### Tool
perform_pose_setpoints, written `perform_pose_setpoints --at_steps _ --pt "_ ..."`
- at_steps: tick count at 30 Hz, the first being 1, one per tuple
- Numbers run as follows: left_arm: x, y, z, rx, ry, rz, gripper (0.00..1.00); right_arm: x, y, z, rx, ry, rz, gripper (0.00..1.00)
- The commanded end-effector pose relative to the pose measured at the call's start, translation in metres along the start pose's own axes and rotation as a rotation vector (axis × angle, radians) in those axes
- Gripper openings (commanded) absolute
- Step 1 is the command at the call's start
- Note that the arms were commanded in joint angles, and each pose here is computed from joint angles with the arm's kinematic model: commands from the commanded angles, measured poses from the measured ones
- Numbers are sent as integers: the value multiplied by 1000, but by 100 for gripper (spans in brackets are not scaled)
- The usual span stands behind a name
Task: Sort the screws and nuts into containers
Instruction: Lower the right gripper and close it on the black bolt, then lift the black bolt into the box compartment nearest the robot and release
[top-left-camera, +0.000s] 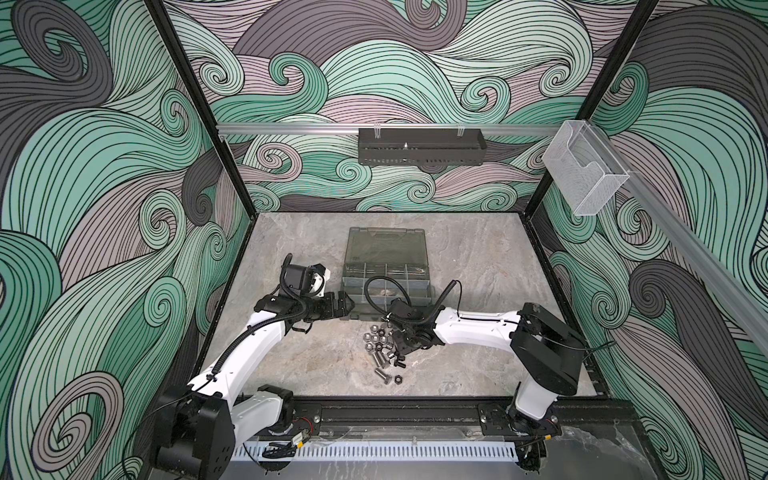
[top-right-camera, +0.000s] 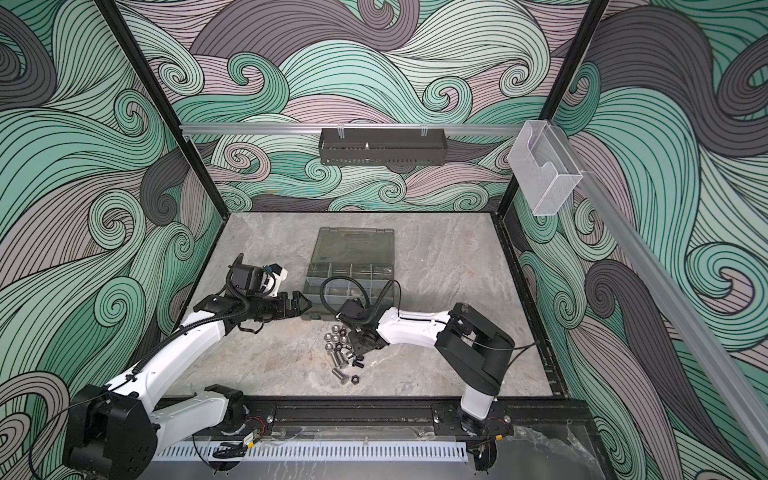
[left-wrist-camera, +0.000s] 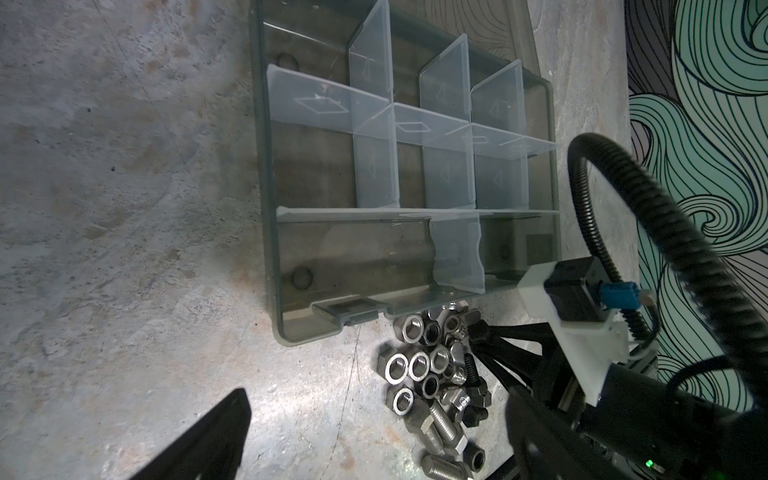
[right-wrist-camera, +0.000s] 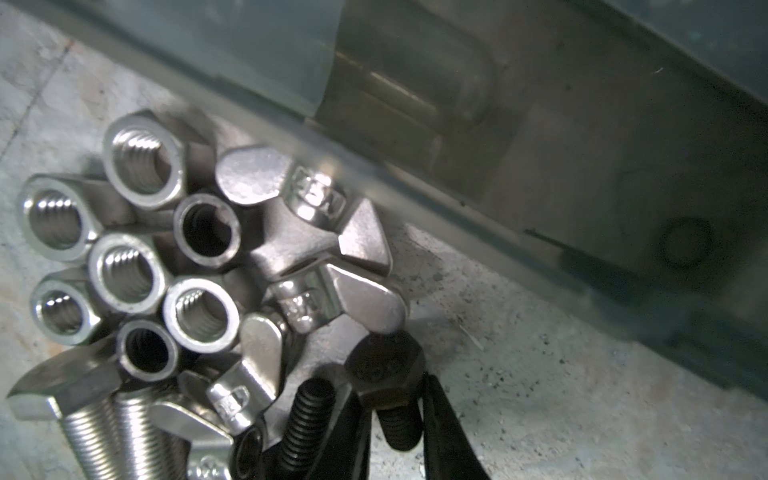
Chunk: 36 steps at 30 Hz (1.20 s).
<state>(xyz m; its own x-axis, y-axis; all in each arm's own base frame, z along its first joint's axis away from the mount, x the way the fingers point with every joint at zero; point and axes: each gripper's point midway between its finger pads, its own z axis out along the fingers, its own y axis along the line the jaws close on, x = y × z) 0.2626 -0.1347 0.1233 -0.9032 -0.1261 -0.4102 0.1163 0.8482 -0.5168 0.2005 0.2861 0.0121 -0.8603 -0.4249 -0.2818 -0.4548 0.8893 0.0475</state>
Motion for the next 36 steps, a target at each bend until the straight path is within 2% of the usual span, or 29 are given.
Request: perform_pose_setpoints --at_steps 1,8,20,29,36 --pt "4 -2 3 13 21 0 99 3 -3 6 24 17 -14 18" --pt "4 -2 2 13 21 0 99 2 -1 2 12 9 -21 11" --pt "5 -2 2 11 22 -3 99 -4 -2 -14 2 -30 -28 10" --pt "5 -2 2 11 22 -2 99 -36 -4 -56 -22 -136 -47 9" --pt "6 -2 2 13 28 -5 99 -69 -37 -75 -10 -196 -11 9"
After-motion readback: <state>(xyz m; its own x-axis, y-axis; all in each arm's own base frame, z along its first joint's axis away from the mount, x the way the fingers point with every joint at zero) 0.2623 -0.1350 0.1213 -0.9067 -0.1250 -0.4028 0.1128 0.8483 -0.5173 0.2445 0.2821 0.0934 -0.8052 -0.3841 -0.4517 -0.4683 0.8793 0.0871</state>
